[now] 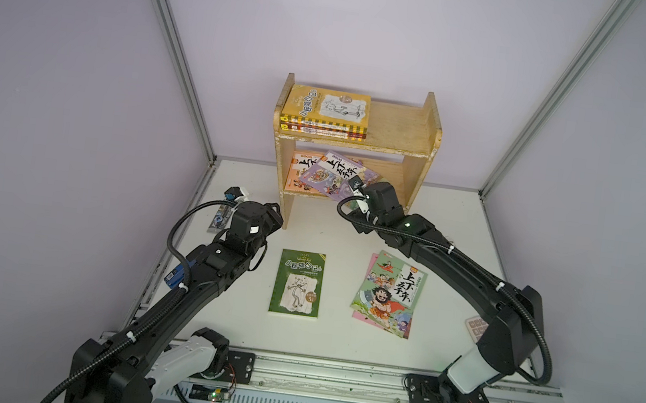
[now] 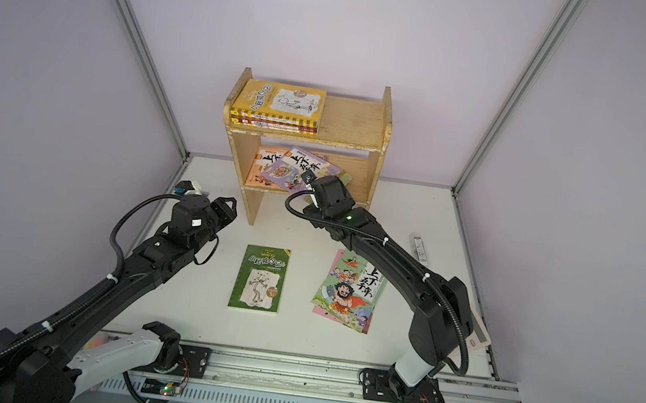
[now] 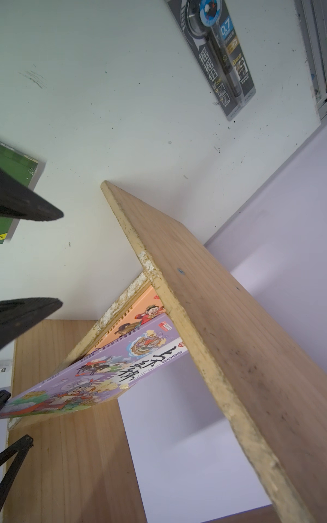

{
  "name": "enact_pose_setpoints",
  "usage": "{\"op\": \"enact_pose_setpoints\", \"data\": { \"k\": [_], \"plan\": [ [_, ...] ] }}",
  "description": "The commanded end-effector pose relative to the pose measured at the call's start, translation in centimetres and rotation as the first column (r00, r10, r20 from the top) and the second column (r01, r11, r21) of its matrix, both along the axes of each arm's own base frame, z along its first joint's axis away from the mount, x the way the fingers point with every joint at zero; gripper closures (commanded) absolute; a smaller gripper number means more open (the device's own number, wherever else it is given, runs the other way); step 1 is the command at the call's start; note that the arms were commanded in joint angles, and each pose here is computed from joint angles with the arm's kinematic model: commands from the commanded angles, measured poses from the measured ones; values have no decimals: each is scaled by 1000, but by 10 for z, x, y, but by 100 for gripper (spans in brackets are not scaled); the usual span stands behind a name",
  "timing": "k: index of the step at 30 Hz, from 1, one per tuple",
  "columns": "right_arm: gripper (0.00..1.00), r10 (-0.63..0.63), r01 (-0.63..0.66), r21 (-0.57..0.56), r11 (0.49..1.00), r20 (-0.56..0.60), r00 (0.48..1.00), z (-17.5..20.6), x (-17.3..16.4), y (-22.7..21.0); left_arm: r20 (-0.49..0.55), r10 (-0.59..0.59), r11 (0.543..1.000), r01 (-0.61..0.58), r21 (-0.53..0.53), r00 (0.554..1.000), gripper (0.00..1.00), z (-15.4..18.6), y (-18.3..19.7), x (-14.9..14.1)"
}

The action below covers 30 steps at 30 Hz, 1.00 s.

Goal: Stacking books/files
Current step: Move the book to the bookshelf.

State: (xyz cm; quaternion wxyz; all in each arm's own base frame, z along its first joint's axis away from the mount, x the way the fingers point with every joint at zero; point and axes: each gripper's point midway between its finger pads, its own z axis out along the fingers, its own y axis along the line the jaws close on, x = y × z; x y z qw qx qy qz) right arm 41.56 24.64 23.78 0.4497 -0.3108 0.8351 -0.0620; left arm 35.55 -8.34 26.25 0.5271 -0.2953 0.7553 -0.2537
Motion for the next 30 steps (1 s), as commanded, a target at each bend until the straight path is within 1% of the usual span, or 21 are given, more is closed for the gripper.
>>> {"op": "enact_pose_setpoints", "data": {
  "k": [1,4,10,18,20,23,26,30],
  "plan": [
    [11,-17,16,52,999,13,1000,7,5,-5,9,-3,1000,3,-6,1000,53,2,-1,1],
    [11,-40,40,58,997,5,999,7,8,-15,11,-4,1000,4,-7,1000,53,2,0,0],
    [11,-130,132,86,987,-31,991,7,10,-36,4,-1,1000,1,-3,1000,53,0,0,-1],
    [11,-113,150,228,962,-167,979,10,-20,-31,1,-6,1000,6,-2,1000,53,-1,0,-1],
    [11,-98,150,280,948,-192,977,16,-26,-26,3,-6,1000,6,-1,1000,53,0,0,-1],
    [11,-106,173,342,924,-206,973,26,-28,-23,3,-7,1000,7,-1,1000,53,1,0,-3],
    [12,-161,236,395,888,-214,963,33,-22,-23,2,-6,1000,6,1,1000,52,1,1,-4],
    [12,-220,312,434,845,-249,943,29,-6,-17,1,-18,1000,18,7,1000,43,2,0,-6]
  ]
}}
